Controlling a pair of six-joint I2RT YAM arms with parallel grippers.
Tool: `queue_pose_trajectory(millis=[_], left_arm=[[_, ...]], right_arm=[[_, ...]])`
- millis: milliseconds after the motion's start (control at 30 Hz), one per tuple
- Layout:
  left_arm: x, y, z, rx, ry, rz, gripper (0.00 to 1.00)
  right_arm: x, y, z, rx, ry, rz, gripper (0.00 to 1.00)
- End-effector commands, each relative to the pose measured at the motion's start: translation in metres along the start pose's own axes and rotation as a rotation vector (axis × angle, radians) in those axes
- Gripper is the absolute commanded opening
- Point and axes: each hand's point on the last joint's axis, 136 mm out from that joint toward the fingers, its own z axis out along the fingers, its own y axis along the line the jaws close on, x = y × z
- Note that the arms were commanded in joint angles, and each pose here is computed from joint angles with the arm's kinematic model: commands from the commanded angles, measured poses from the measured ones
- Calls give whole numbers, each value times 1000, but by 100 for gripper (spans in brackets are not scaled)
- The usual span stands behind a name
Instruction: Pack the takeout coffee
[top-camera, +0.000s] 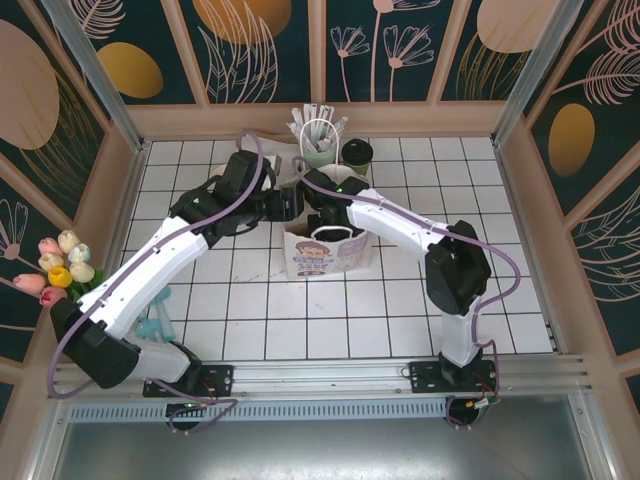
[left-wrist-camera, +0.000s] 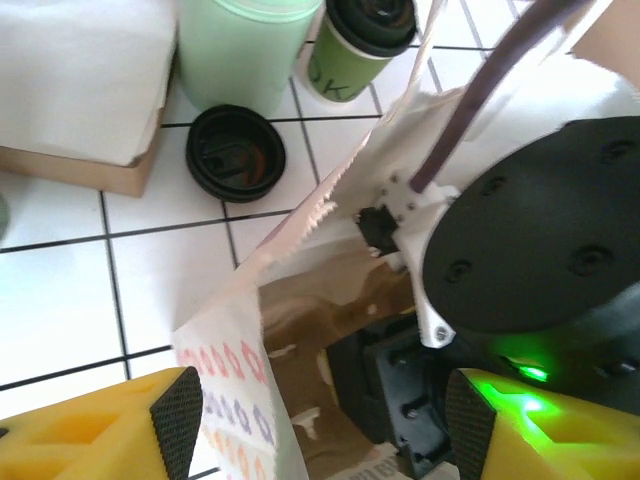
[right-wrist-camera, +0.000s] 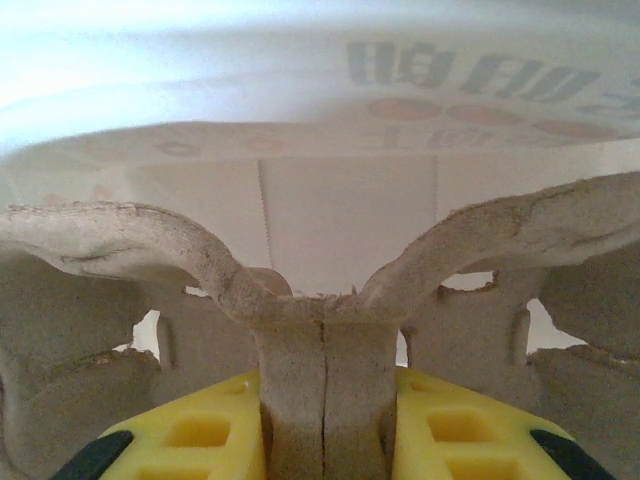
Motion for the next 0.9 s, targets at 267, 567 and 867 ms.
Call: queue_pose_trajectory(millis=[267, 567, 867], left_arm=[[-7, 22, 16, -126, -8, -19, 22], [16, 6, 11, 19, 31, -144, 0], [20, -6, 1, 110, 25, -202, 0]], right_arm=[[7, 4, -10, 23, -28, 26, 28], [-6, 6, 0, 21, -111, 146, 29], [-15, 2, 7, 50, -167, 178, 30]])
